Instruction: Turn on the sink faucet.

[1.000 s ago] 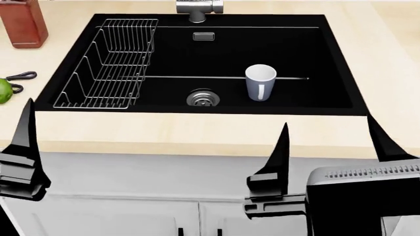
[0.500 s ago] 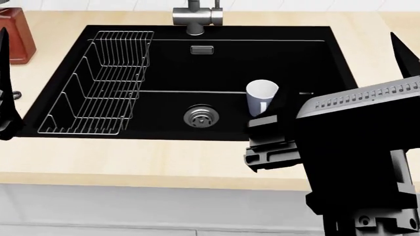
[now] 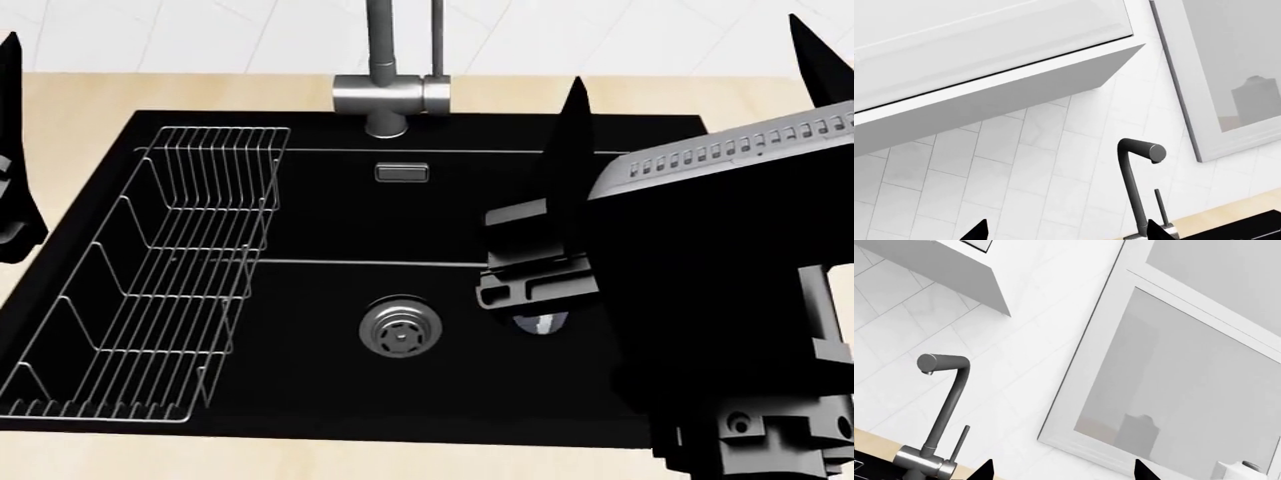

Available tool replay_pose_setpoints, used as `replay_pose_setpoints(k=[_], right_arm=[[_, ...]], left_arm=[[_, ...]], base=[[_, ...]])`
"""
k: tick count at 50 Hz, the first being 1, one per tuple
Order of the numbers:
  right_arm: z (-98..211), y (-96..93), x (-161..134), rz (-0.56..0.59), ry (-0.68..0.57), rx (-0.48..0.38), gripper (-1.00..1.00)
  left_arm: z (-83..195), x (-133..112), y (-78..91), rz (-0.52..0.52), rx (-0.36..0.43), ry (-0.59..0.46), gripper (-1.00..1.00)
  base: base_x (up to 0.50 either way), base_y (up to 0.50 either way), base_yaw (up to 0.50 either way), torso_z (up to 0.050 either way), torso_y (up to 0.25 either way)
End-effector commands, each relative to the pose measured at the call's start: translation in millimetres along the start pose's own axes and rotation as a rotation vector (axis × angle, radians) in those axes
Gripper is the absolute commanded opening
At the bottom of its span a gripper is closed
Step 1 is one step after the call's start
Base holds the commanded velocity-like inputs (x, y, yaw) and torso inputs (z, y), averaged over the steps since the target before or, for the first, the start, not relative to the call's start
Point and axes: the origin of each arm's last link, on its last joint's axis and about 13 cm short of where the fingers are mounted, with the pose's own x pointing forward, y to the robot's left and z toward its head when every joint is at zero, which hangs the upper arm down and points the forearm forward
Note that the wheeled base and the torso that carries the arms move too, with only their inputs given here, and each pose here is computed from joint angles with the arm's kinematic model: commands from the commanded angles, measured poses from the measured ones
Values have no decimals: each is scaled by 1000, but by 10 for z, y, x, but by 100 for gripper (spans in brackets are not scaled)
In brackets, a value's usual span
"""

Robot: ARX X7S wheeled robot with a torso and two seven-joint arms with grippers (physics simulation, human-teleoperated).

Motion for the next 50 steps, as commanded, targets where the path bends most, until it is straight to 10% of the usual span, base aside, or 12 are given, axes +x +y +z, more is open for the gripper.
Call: replay_pose_setpoints(k=[1,31,50], right_arm=[[15,-8,3,0,-2,6,100],[-67,20,9,2,37,9,100],[-99,80,180,49,49,49,100]], left_arm=[[6,6,-11,-10,14,7,100],[-6,3,-21,-7,9,17,100],[-75,4,-7,-15,-8,40,100]], base=[[500,0,0,50,25],[500,0,0,49,26],[15,0,0,0,0]])
